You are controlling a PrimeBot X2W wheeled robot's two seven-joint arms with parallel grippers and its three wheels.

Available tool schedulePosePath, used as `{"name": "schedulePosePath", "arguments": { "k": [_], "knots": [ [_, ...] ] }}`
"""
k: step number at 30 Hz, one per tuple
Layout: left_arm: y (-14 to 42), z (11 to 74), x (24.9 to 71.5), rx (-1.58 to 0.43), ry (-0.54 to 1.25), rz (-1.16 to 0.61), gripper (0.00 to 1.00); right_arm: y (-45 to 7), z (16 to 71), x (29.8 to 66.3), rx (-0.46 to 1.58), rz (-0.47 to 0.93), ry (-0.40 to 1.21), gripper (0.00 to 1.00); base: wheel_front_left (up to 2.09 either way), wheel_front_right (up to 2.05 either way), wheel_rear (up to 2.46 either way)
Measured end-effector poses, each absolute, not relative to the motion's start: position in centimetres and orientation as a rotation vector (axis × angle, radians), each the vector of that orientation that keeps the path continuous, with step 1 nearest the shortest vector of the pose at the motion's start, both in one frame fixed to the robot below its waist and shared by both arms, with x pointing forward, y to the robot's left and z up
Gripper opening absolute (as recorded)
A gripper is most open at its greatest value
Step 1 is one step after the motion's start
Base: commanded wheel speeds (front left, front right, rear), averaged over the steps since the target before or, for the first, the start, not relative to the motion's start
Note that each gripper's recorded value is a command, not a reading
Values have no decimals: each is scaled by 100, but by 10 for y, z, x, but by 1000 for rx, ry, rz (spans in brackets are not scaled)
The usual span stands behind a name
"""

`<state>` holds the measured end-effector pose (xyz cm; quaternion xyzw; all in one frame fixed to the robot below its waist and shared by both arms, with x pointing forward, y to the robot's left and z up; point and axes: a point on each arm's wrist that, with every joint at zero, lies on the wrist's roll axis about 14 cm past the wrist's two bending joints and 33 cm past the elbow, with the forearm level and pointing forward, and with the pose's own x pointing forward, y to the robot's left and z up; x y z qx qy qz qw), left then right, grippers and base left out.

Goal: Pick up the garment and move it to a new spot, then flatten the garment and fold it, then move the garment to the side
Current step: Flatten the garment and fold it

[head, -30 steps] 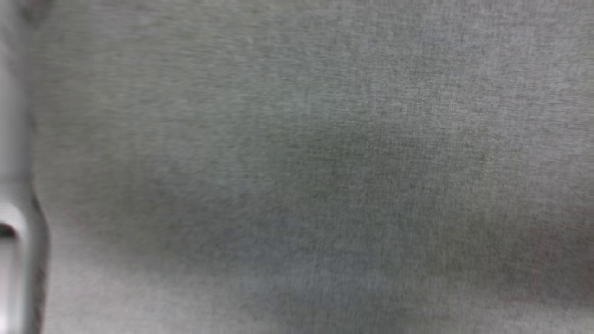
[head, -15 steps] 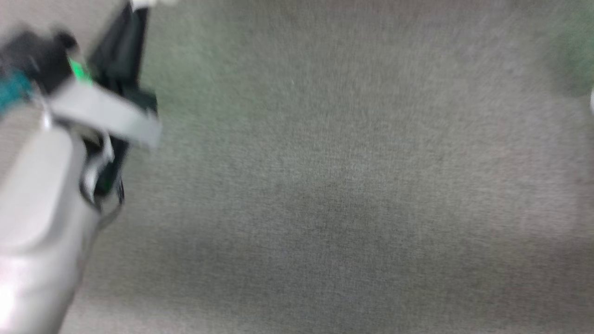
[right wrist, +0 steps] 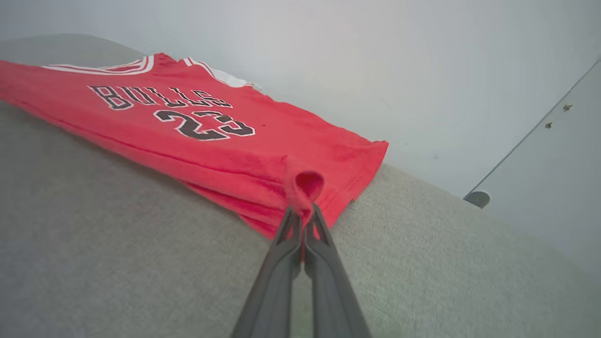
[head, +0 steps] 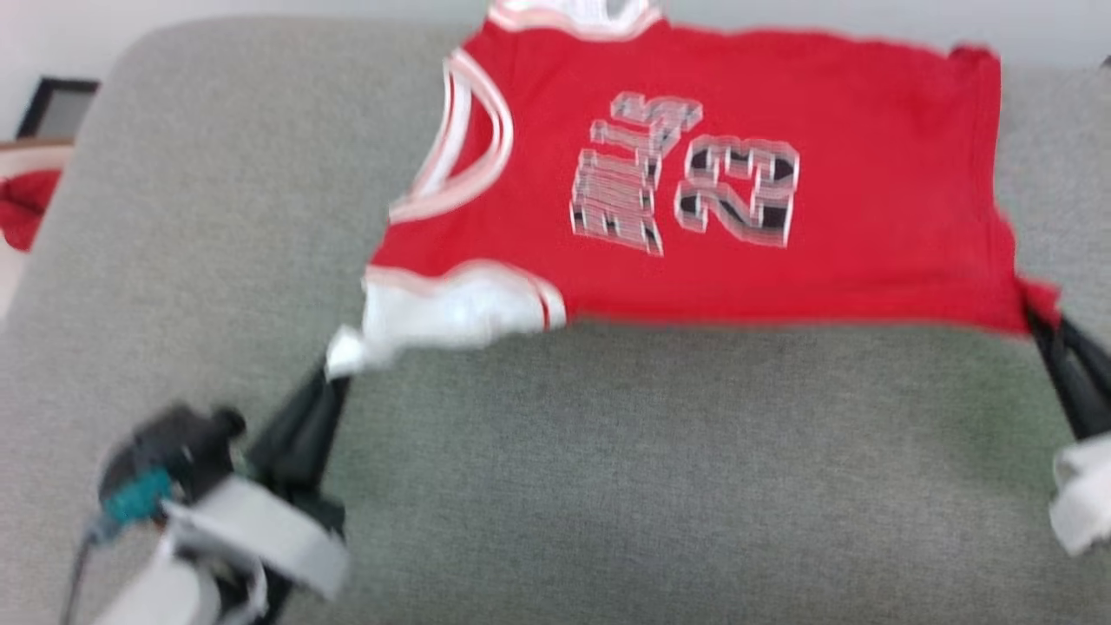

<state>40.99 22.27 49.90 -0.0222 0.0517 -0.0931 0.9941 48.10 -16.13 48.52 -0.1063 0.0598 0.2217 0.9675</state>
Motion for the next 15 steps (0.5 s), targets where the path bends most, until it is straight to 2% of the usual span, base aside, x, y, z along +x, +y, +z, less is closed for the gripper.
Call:
{"name": "schedulePosePath", "arguments": {
  "k": [7, 15],
  "knots": [
    [211, 465, 349, -160, 258, -145, 0, -162, 473, 425, -187, 452, 185, 0, 0, 0, 0],
    [201, 429, 296, -303, 453, -76, 0, -171, 439, 380, -139, 410, 308, 0, 0, 0, 0]
  ]
}}
